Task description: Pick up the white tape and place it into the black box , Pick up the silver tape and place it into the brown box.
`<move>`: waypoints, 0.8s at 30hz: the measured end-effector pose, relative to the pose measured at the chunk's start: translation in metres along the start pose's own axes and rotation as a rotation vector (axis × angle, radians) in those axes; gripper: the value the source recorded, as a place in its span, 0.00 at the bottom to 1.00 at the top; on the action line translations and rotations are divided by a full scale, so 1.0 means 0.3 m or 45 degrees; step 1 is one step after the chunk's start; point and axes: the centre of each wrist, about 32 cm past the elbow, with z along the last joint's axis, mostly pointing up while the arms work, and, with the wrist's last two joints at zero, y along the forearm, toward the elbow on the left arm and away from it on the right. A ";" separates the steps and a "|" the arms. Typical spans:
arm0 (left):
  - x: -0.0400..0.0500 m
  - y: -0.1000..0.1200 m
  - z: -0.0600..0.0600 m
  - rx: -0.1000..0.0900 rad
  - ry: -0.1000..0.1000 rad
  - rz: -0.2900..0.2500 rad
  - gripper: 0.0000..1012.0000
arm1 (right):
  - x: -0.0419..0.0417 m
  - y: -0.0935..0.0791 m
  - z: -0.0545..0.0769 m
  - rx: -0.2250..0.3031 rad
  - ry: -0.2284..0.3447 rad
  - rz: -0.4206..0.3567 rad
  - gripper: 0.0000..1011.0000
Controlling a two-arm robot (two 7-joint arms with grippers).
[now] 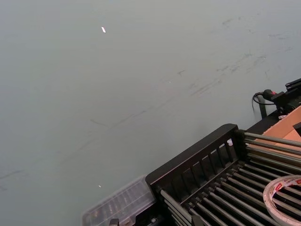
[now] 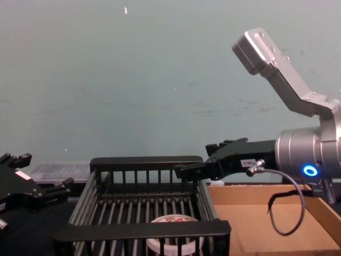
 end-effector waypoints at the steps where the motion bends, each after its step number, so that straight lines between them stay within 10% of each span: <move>1: 0.000 0.000 0.000 0.000 0.000 0.000 0.99 | -0.002 -0.002 0.002 0.000 0.002 -0.006 0.99; 24: 0.000 0.000 0.000 0.000 0.000 0.000 0.99 | -0.008 -0.248 0.004 -0.023 0.037 -0.033 0.99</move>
